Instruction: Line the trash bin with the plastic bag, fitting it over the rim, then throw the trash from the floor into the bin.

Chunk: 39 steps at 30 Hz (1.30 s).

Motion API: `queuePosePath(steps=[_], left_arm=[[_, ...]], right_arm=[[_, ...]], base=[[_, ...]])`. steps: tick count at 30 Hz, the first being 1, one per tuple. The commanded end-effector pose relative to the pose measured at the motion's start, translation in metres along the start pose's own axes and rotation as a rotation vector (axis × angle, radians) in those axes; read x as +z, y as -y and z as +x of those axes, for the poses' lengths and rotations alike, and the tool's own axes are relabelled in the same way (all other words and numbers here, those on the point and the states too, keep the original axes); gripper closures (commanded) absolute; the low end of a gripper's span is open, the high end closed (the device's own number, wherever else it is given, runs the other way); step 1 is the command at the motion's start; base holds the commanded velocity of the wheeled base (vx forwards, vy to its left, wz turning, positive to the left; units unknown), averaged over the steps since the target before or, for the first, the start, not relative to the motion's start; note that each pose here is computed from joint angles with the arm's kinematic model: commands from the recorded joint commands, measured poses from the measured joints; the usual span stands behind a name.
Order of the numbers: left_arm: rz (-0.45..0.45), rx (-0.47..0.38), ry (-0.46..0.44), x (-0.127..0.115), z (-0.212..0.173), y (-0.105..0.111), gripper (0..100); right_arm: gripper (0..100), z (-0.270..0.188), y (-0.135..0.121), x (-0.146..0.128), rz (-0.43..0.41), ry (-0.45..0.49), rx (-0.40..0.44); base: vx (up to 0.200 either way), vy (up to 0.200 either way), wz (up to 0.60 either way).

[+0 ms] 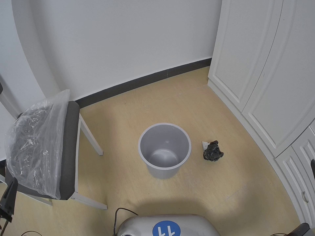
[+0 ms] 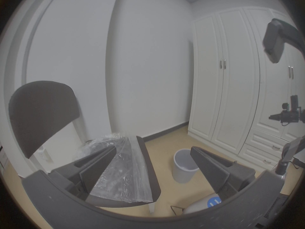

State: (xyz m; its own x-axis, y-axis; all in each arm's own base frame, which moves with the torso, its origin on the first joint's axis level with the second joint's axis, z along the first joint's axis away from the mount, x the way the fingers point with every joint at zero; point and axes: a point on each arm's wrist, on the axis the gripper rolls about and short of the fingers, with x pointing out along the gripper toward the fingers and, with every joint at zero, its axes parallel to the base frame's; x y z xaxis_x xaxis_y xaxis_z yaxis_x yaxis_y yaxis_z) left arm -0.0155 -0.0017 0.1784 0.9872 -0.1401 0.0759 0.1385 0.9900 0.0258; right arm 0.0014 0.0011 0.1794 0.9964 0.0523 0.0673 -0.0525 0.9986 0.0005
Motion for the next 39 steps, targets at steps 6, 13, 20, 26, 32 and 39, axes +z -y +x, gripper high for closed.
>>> queuePosePath(steps=[6, 13, 20, 26, 32, 39], left_arm=[[0.167, -0.013, -0.31, 0.01, 0.12, -0.006, 0], [0.287, 0.171, -0.307, 0.016, 0.156, 0.02, 0], [0.453, 0.128, -0.345, 0.017, 0.171, 0.04, 0], [0.639, 0.155, -0.435, 0.008, 0.169, 0.034, 0], [0.713, 0.163, -0.539, -0.006, 0.159, 0.03, 0], [0.751, 0.161, -0.612, -0.026, 0.146, 0.027, 0]], right_arm=[[0, 0.131, 0.002, 0.025, -0.004, -0.101, -0.22], [0, 0.143, -0.026, 0.021, 0.08, -0.03, -0.246], [0, 0.136, -0.034, 0.023, 0.044, -0.019, -0.191], [0, 0.123, -0.029, 0.027, 0.008, 0.007, -0.191], [0, 0.122, -0.029, 0.027, -0.006, 0.005, -0.192], [0, 0.123, -0.029, 0.023, -0.026, -0.013, -0.191]], base=[[0.0, 0.0, 0.0], [0.0, 0.0, 0.0], [0.0, 0.0, 0.0], [0.0, 0.0, 0.0], [0.0, 0.0, 0.0], [0.0, 0.0, 0.0]])
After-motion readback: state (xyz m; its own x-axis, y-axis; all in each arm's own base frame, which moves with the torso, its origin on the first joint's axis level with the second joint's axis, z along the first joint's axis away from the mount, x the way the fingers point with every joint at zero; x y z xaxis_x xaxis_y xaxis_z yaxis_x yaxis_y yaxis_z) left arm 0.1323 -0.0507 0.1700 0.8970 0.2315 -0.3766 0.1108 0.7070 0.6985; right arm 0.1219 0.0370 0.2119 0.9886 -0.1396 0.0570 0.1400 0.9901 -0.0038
